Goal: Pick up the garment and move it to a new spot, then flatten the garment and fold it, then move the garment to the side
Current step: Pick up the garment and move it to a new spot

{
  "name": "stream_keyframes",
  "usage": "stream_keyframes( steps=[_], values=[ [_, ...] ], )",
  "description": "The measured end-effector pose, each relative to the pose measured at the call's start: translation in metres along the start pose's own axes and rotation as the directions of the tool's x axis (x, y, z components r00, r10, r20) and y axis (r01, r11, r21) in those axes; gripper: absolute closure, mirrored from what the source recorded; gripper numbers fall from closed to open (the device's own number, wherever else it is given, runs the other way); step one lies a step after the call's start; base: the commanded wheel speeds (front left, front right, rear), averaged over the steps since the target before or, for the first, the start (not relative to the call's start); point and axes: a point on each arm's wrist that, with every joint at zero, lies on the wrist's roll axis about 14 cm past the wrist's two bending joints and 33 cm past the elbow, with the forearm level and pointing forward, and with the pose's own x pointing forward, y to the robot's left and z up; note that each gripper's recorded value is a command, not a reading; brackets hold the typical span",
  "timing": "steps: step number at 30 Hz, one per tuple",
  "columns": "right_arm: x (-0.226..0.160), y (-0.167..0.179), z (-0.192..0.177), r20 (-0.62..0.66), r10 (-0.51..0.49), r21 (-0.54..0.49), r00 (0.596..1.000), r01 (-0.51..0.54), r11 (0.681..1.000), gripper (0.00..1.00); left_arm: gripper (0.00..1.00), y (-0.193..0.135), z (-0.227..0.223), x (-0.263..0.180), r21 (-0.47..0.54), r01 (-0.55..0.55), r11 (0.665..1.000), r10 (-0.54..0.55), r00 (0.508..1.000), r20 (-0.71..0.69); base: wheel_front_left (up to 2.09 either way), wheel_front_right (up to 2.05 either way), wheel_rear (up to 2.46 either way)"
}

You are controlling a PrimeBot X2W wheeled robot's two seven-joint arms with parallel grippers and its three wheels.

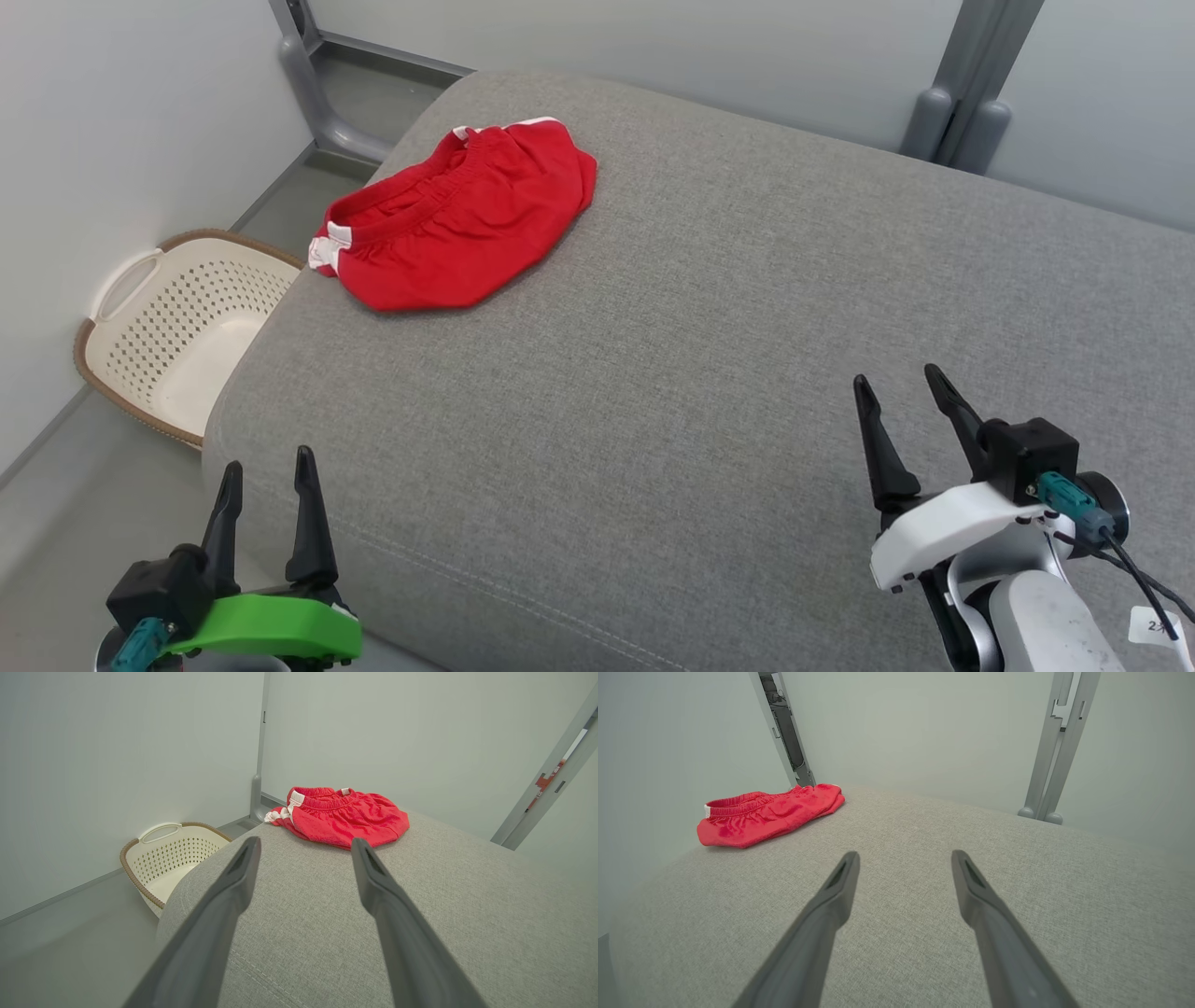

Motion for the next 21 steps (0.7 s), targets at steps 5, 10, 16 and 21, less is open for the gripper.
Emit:
stream_keyframes(
  steps=[5,10,16,21],
  values=[
    [0.001,-0.005,-0.002,-0.007,-0.003,0.003,1.000,0.003,1.000,0.00,0.00,-0.008,-0.010,0.019,-0.008,0.014,1.000,-0.014,0.999,-0.036,0.00,0.00,0.00],
    [0.004,-0.014,-0.002,-0.010,-0.006,-0.003,1.000,0.006,1.000,0.00,0.00,-0.022,-0.031,0.058,0.020,0.052,0.998,-0.049,0.990,-0.133,0.00,0.00,0.00],
    [0.010,-0.027,0.000,-0.011,0.005,-0.034,1.000,-0.005,0.999,0.00,0.00,-0.036,-0.029,0.126,0.007,0.058,0.998,-0.056,0.978,-0.199,0.00,0.00,0.00],
    [0.011,-0.042,-0.002,-0.014,0.001,-0.049,1.000,-0.002,0.999,0.00,0.00,-0.043,-0.044,0.169,0.012,0.051,0.999,-0.045,0.951,-0.305,0.00,0.00,0.00]
  ],
)
